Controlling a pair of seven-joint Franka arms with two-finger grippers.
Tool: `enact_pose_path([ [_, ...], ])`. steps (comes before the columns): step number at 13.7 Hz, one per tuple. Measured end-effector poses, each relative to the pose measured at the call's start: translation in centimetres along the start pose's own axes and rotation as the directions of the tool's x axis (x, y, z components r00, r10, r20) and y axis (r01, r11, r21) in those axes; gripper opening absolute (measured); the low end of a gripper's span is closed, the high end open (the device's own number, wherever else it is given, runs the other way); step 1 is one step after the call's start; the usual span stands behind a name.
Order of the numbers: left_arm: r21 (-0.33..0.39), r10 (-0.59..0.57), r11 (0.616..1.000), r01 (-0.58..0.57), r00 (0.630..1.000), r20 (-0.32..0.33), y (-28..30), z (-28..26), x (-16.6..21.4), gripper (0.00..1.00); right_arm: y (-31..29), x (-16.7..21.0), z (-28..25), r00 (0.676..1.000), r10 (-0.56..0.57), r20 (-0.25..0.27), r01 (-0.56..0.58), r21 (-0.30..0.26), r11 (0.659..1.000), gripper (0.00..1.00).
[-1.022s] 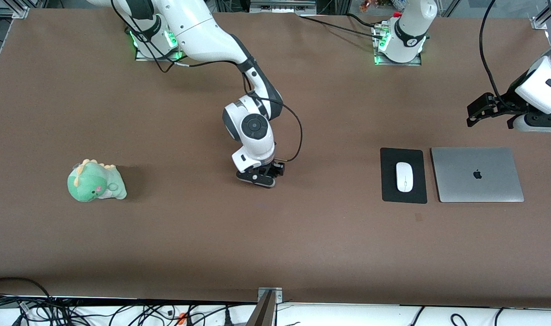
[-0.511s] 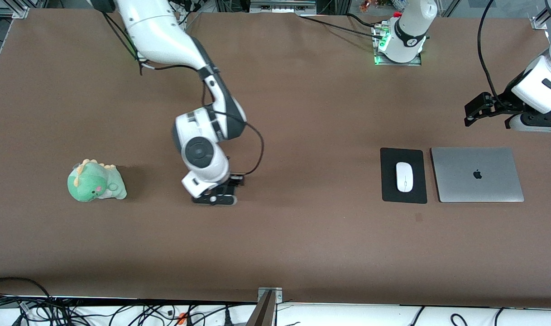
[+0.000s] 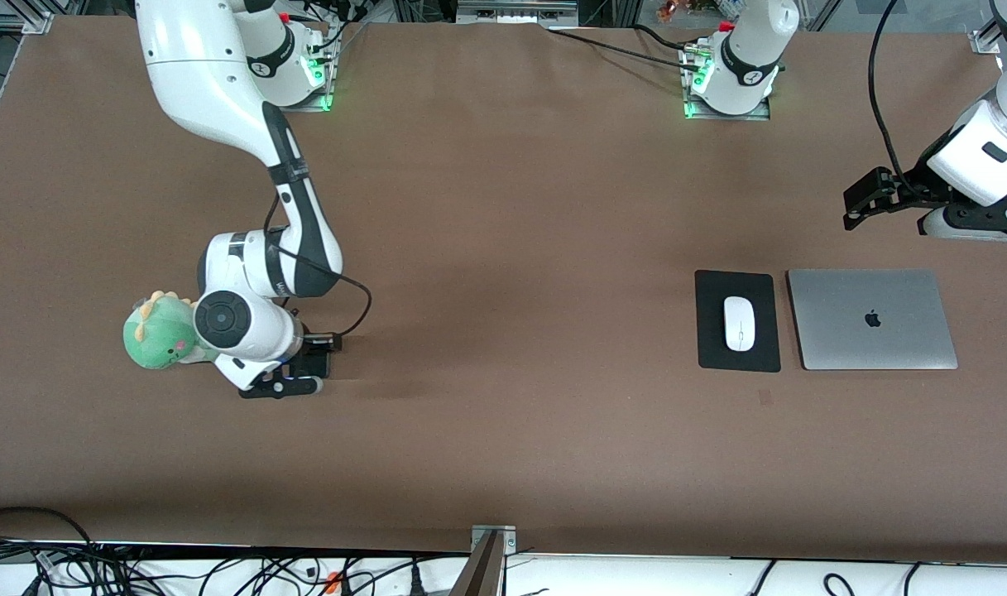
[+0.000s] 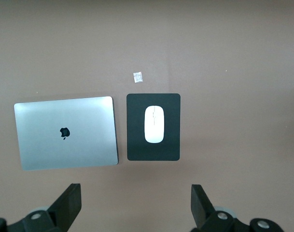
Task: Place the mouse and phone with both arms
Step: 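Carry the black phone with the right gripper toward the green plush toy, then lower the phone onto the table beside the plush toy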
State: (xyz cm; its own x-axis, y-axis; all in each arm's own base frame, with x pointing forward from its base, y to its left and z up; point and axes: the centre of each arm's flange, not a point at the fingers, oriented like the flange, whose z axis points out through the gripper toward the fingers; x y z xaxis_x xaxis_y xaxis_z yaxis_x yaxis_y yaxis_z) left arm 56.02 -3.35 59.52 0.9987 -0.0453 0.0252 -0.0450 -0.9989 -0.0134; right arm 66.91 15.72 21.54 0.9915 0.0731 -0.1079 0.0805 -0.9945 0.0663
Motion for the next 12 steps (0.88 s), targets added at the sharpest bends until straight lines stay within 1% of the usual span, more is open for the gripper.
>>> enact_pose_path([
  [3, 0.0, 0.002, 1.0, -0.002, 1.0, 0.001, 0.1, 0.0, 0.0, 1.0, 1.8, -1.0, 1.6, 0.999, 0.025, 0.026, -0.025, -0.002, 1.0, 0.81],
  [6, 0.0, 0.008, 1.0, -0.008, 1.0, 0.001, 0.4, 0.0, 0.0, 1.0, 4.2, -1.8, 2.3, 0.997, 0.066, 0.049, -0.067, 0.015, 0.998, 0.81],
  [8, 0.0, 0.014, 1.0, -0.014, 1.0, 0.001, 0.8, 0.0, 0.0, 1.0, 5.6, -2.4, 3.4, 0.996, 0.074, 0.046, -0.076, 0.027, 0.997, 0.81],
  [10, 0.0, 0.017, 1.0, -0.017, 1.0, 0.001, 0.9, 0.0, 0.0, 1.0, 6.7, -3.1, 4.7, 0.995, 0.091, 0.035, -0.093, 0.058, 0.994, 0.81],
  [12, 0.0, 0.017, 1.0, -0.017, 1.0, 0.001, 1.0, 0.0, 0.0, 1.0, 6.9, -3.2, 5.0, 0.995, 0.097, 0.031, -0.099, 0.068, 0.993, 0.81],
])
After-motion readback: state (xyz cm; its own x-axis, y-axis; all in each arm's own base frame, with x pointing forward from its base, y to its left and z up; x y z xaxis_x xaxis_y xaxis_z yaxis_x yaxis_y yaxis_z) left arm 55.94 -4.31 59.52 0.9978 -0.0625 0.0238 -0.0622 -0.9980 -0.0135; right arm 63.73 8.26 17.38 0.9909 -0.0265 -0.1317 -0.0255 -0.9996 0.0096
